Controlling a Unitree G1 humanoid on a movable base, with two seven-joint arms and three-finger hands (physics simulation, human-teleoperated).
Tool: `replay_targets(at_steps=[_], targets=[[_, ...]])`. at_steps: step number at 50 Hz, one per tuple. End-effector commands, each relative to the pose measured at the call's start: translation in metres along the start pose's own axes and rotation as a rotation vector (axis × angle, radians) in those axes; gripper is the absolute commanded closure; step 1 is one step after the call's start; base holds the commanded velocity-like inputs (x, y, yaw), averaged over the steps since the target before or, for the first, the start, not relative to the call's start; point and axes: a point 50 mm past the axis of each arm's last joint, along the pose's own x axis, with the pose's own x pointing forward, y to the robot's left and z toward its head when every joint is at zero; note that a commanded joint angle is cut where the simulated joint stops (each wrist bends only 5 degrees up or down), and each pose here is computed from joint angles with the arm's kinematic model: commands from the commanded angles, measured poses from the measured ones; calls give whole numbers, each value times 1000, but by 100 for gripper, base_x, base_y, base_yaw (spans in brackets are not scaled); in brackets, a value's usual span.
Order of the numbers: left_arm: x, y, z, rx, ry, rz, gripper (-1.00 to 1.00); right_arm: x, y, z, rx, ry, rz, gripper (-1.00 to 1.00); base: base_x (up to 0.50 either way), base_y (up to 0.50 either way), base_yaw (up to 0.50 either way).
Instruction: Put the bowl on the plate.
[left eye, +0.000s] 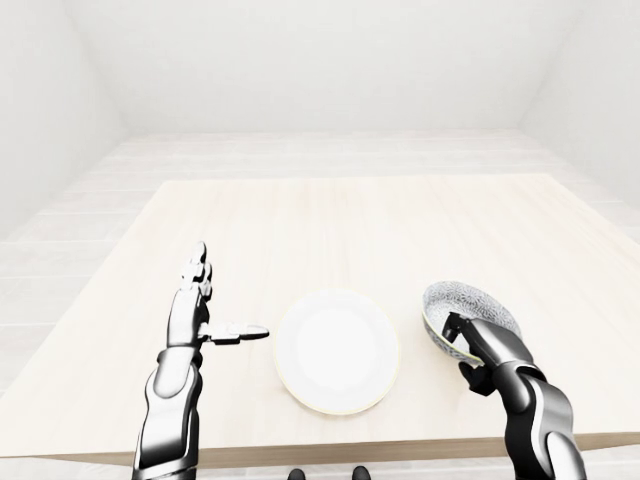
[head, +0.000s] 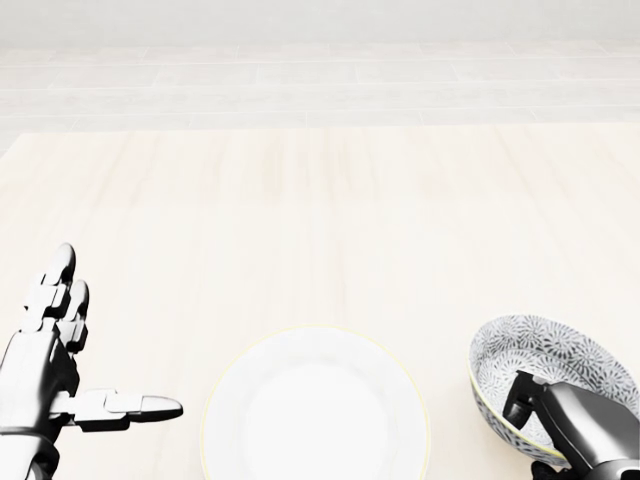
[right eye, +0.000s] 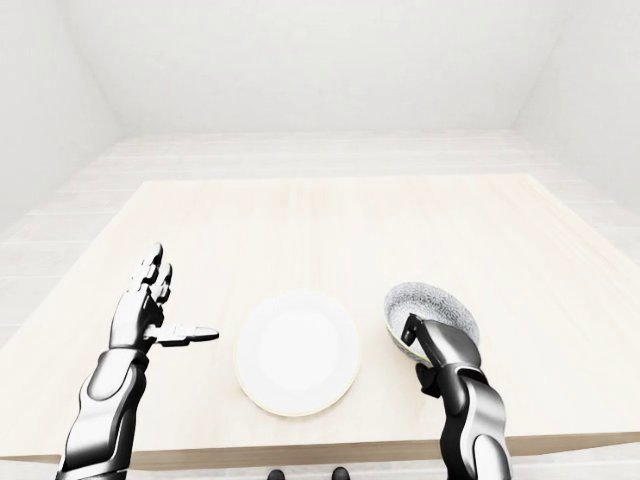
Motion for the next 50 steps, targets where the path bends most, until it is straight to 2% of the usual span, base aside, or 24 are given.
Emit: replay_targets(at_steps=[1,5,23,33,50], targets=[[-3,1,-4,-2,16,1,-100,-2,0,0,21,-8,9,91,0,0,0],[-4,2,-4,-2,14,3,-100,-5,1,0,27,-12,-4,95,0,0,0],[-2,-2,-9,-4,28,-5,-100,-14,-15,14,-47,-37,-101,92,0,0,0],[-1,-1,-6,1,24,-5,-100,-14,-17,20,-75,-39,-118,93,0,0,0],[2,-5,-5,6,20,-15,-100,-19,-41,47,-158,-96,-211,88,0,0,0]])
